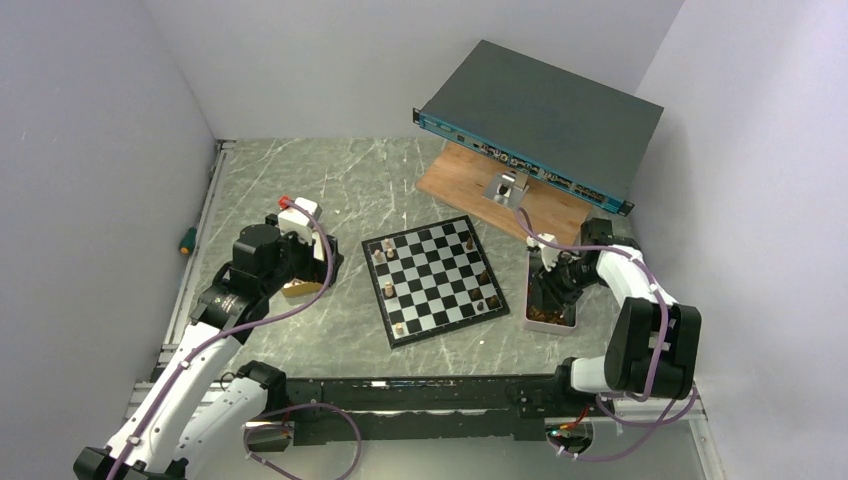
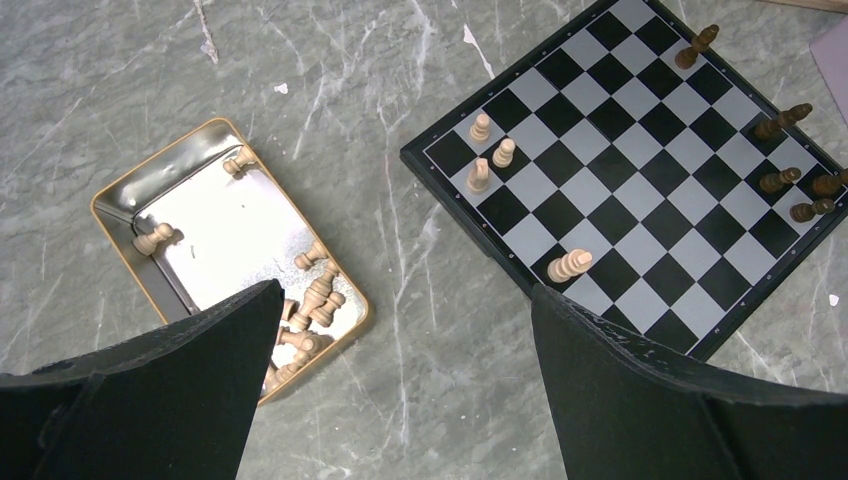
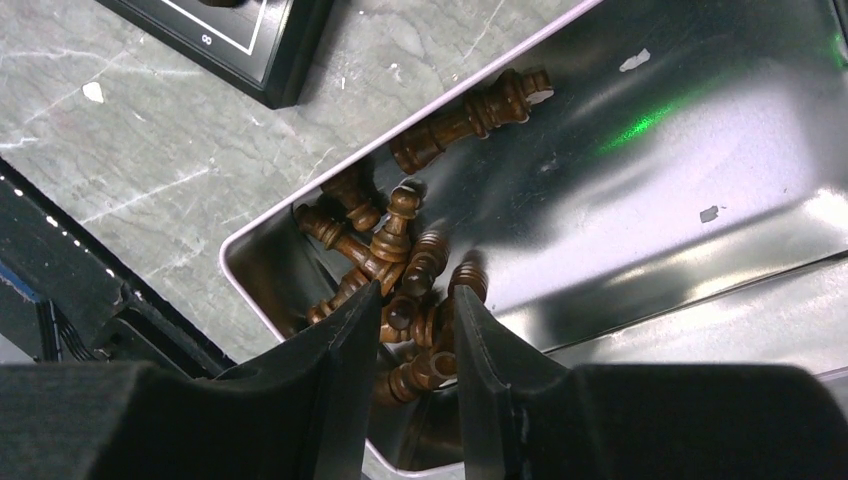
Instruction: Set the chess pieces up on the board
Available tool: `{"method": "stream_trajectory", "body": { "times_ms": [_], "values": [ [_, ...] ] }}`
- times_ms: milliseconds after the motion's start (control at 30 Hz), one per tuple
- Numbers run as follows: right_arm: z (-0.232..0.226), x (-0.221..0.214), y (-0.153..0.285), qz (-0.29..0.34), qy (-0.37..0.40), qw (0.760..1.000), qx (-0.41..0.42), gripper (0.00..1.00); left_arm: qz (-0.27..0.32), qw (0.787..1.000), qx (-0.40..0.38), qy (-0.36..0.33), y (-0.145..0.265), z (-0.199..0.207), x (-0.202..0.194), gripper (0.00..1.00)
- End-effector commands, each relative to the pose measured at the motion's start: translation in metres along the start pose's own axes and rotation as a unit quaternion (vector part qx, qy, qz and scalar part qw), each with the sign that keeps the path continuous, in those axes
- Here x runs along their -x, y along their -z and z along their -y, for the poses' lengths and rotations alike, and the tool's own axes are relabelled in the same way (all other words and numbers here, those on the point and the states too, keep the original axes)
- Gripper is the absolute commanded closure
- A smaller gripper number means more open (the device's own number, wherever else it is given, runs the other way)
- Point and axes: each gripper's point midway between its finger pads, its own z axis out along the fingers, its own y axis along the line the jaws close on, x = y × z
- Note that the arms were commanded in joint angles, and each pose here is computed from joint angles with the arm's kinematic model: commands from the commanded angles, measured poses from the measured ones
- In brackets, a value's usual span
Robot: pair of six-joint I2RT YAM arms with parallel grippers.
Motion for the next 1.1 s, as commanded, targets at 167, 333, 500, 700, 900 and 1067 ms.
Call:
{"method": "stream_trajectory", "body": {
  "times_ms": [167, 333, 500, 700, 900, 1067],
  "values": [
    [0.005, -0.001, -0.009, -0.011, 0.003, 1.0, -0.01, 0.67, 0.019, 1.0, -0.004, 0.007, -0.001, 0.001, 0.008, 0.0],
    [0.006, -0.002, -0.01, -0.017, 0.005, 1.0, -0.011, 0.72, 0.019, 1.0, -0.004, 0.007, -0.001, 0.001, 0.008, 0.0],
    [0.006, 0.0, -0.009, -0.017, 0.007, 1.0, -0.012, 0.9, 0.019, 1.0, 0.002, 0.009, 0.0, -0.001, 0.008, 0.0],
    [0.01, 0.01, 0.007, 0.0, 0.022, 0.999, -0.04, 0.97, 0.025, 1.0, 0.006, 0.008, 0.001, -0.002, 0.01, 0.0],
    [0.012, 0.029, 0.031, 0.028, 0.038, 0.997, -0.067, 0.99, 0.026, 1.0, 0.008, 0.009, 0.002, -0.003, 0.01, 0.0],
    [0.006, 0.039, 0.039, 0.044, 0.042, 0.997, -0.054, 1.0, 0.026, 1.0, 0.01, 0.009, 0.002, -0.004, 0.01, 0.0]
  ]
}}
